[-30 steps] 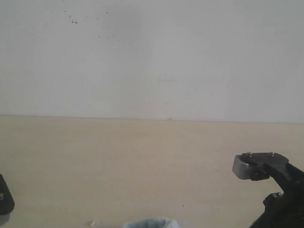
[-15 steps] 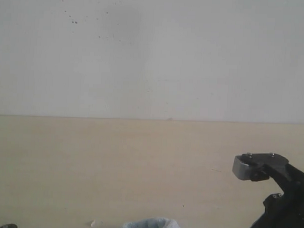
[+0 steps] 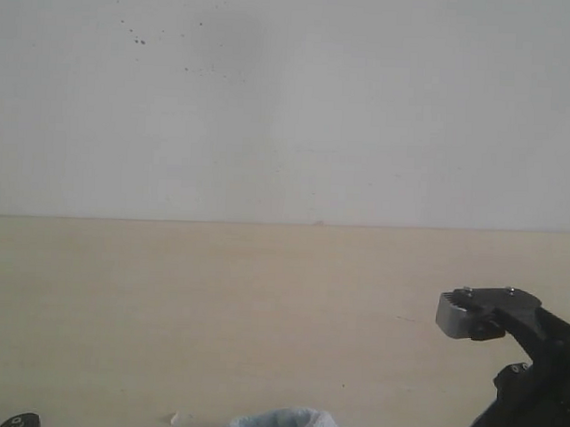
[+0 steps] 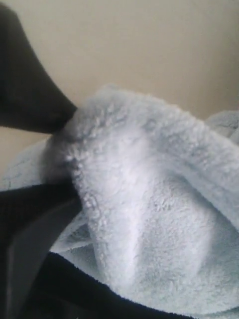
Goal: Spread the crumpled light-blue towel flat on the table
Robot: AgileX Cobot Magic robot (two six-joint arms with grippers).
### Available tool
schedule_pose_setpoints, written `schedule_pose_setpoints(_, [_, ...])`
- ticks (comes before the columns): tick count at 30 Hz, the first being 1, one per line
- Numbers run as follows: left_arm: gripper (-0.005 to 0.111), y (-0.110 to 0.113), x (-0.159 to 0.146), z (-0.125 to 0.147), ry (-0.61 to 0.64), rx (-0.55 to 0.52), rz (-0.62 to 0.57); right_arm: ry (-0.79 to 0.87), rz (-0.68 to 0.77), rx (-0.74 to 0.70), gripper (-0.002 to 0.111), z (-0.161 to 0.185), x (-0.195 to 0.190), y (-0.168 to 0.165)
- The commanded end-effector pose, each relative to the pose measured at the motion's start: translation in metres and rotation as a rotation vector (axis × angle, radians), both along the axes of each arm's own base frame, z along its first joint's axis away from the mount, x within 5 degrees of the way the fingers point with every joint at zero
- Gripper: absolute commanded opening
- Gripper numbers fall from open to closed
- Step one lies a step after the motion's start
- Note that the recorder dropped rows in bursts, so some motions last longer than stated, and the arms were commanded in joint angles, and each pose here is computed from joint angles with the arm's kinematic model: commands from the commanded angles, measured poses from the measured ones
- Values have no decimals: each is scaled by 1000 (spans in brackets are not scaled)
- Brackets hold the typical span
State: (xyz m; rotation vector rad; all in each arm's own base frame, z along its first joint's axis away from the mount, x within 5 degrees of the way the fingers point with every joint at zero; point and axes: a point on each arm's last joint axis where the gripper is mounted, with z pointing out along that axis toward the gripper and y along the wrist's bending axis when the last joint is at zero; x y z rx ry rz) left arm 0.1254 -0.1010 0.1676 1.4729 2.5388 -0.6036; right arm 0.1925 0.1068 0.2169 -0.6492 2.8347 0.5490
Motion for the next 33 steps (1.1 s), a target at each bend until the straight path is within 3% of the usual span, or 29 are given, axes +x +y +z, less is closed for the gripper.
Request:
schedule_pose_setpoints(1, [4, -4, 5, 7, -10, -20, -8, 3, 2, 4, 6, 0, -1, 1])
schedule_pose_setpoints(4, [4, -7, 17, 20, -64, -4, 2, 3, 2, 4, 6, 0, -1, 1])
schedule_pose_setpoints(6, [4, -2, 29, 33, -164, 69, 11, 3, 2, 4, 6, 0, -1, 1])
schedule_pose_setpoints(9, [4, 22, 56, 78, -465, 269, 258, -8, 29, 12, 6, 1, -1, 1])
schedule_pose_setpoints(11, [4, 41, 63, 113, -687, 388, 346, -30, 87, 87, 7, 4, -2, 8])
schedule_pose_setpoints(13, [4, 54, 60, 144, -864, 422, 426, -97, 191, 190, 7, 11, -1, 17])
schedule_pose_setpoints(15, [4, 58, 54, 158, -958, 383, 443, -157, 281, 251, 7, 15, -1, 22])
schedule_pose_setpoints(19, [4, 51, 52, 164, -980, 255, 461, -275, 415, 292, 12, 18, -1, 33])
schedule_pose_setpoints(24, [4, 46, 57, 162, -990, 219, 449, -413, 485, 305, 52, 22, -9, 61])
schedule_pose_setpoints(26, [4, 45, 58, 162, -993, 214, 447, -514, 493, 272, 62, 24, -11, 75])
schedule_pose_setpoints(30, [4, 45, 58, 163, -995, 212, 446, -648, 490, 219, 61, 20, -16, 100])
schedule_pose_setpoints(33, [4, 45, 58, 163, -995, 212, 446, -619, 534, 207, 57, 5, -27, 119])
